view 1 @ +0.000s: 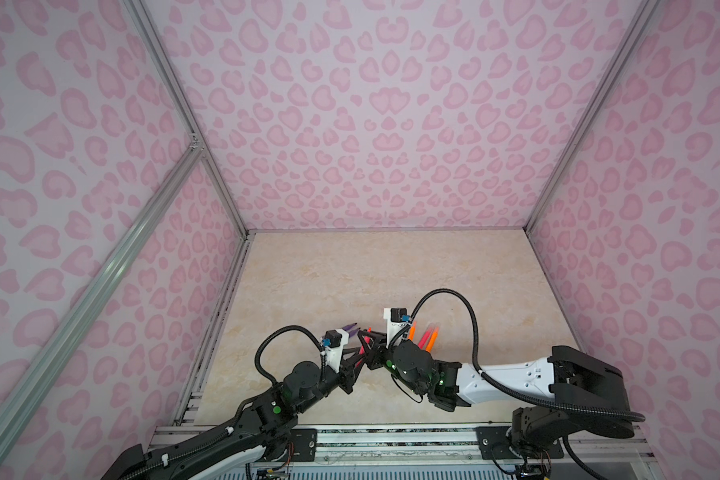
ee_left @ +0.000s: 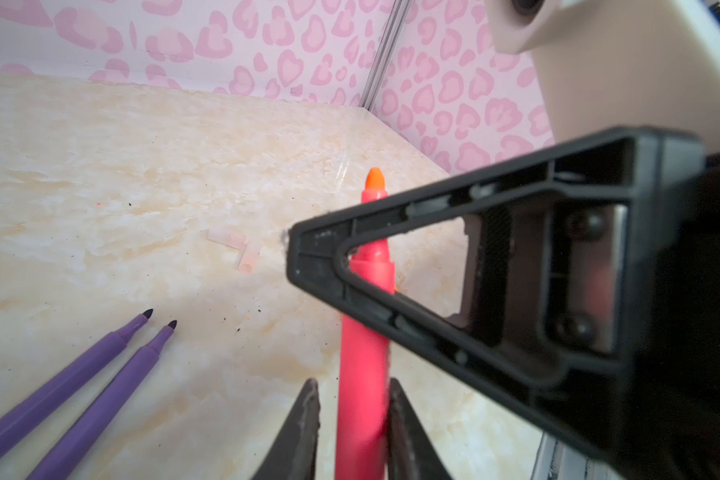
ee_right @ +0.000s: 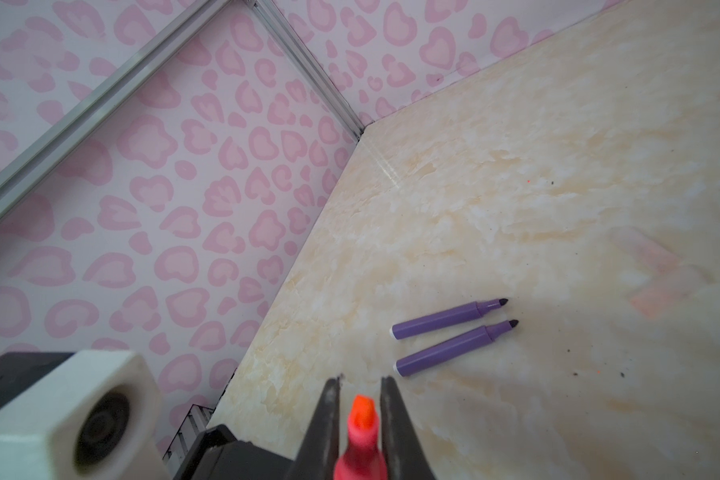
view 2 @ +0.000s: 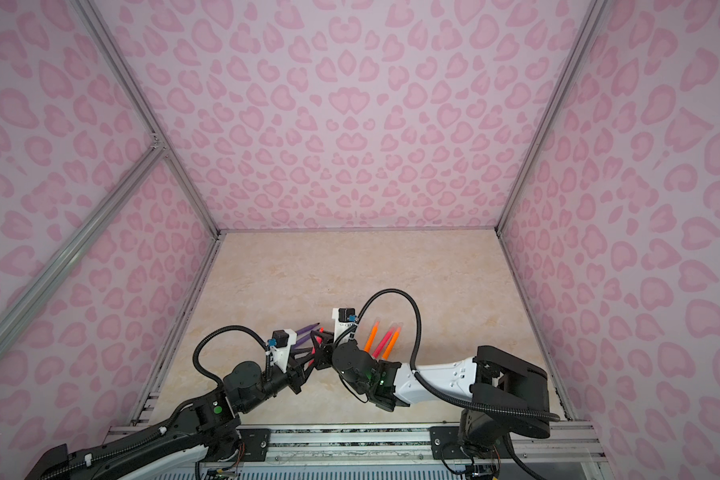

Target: Insert the pens into the pen caps

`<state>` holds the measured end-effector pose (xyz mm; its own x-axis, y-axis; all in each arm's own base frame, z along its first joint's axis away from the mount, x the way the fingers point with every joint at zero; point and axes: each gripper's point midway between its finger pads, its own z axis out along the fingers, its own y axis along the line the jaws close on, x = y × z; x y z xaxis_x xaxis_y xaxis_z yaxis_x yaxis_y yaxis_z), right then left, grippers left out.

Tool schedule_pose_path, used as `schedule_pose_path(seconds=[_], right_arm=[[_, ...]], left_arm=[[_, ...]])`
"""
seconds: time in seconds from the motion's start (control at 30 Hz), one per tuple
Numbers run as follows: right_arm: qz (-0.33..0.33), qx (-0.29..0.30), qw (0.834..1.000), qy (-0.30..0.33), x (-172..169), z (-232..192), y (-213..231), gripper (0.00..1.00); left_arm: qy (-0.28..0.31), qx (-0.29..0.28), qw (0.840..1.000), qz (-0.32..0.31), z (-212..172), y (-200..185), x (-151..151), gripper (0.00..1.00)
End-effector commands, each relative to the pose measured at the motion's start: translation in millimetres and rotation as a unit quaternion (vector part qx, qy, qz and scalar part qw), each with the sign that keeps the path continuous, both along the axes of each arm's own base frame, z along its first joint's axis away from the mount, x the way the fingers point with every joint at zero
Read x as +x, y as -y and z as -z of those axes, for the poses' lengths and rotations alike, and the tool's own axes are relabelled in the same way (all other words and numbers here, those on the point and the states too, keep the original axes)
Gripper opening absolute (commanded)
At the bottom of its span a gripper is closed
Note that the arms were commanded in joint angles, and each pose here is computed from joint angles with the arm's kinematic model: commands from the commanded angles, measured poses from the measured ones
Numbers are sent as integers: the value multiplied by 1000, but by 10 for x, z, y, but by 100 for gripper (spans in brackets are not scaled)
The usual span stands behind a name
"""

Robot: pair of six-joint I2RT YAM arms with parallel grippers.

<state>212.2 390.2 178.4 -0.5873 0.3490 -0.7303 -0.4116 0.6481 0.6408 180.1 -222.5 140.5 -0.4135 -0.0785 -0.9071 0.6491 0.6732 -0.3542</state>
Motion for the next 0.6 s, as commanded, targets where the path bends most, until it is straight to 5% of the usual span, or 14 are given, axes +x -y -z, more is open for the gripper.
schedule_pose_path(seconds=[0.0, 0.33, 0.57], right_arm=[[-6, -2, 1000, 0, -15, 15, -24, 9], [-30, 4, 999, -12, -64, 92, -186, 8], [-34, 6, 999, -13, -73, 93, -203, 7]], left_arm=[[18, -22, 1000, 0, -173, 39, 27, 29], [26, -28, 999, -2, -203, 8, 15, 29], [28, -27, 999, -6, -190, -12, 20, 9]])
